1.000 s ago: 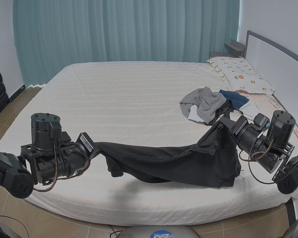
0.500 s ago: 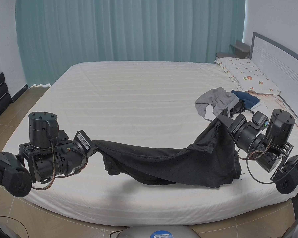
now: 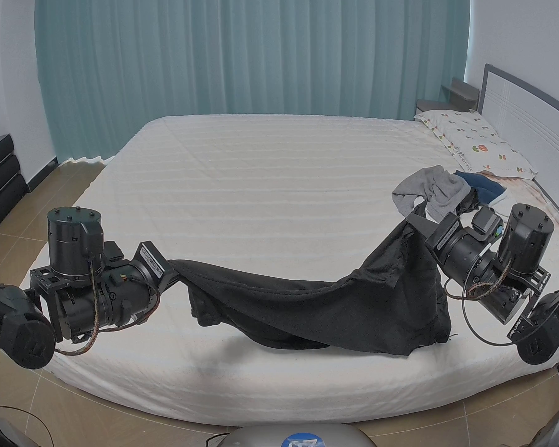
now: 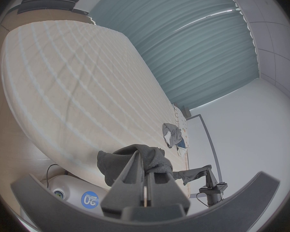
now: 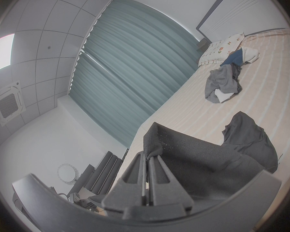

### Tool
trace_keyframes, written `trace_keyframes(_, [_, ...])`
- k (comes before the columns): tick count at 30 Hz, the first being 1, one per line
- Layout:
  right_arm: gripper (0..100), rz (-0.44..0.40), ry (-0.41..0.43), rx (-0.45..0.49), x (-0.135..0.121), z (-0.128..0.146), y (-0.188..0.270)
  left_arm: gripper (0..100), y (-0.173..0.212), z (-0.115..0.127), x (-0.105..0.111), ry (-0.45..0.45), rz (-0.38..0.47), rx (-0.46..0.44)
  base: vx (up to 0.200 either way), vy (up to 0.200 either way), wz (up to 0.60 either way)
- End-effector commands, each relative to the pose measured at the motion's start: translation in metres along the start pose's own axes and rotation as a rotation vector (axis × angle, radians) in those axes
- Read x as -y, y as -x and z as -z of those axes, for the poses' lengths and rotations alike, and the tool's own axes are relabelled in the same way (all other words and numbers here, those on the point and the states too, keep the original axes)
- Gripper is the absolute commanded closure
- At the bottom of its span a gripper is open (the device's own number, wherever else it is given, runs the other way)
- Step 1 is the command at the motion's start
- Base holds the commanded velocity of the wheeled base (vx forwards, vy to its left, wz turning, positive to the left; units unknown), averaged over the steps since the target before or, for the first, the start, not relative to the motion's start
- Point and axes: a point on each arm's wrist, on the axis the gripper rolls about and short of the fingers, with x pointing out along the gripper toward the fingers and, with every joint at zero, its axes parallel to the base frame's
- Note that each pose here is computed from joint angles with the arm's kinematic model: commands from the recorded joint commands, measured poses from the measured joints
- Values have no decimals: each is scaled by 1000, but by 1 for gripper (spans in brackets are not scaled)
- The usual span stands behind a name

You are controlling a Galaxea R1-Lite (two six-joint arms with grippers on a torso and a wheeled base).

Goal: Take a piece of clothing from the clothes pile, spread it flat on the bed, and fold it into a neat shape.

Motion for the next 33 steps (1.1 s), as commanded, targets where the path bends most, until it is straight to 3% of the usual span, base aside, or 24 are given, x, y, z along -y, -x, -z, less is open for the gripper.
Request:
trace_keyframes(1, [100, 1, 2, 4, 0, -1, 1, 100, 0, 0, 0, 2, -1, 0, 0, 0, 0])
trace_keyframes(12, [100, 53, 25, -32, 13, 2, 24, 100, 0, 7, 0, -8, 1, -25, 0, 0, 0])
trace_keyframes(17, [100, 47, 24, -30, 10, 0, 41, 100, 5, 19, -4, -20, -12, -60, -200, 0, 0])
trace_keyframes(23, [100, 0, 24, -11, -1, -7, 65, 100, 24, 19, 0, -28, 27, -47, -200, 0, 0])
trace_keyframes(28, [100, -84, 93, 74, -17, -25, 91, 100, 50, 18, 9, -107, 44, -50, -200, 0, 0])
trace_keyframes(33, [100, -170, 133, 151, -45, -51, 122, 100, 88, 5, 34, -129, 150, 15, -80, 0, 0])
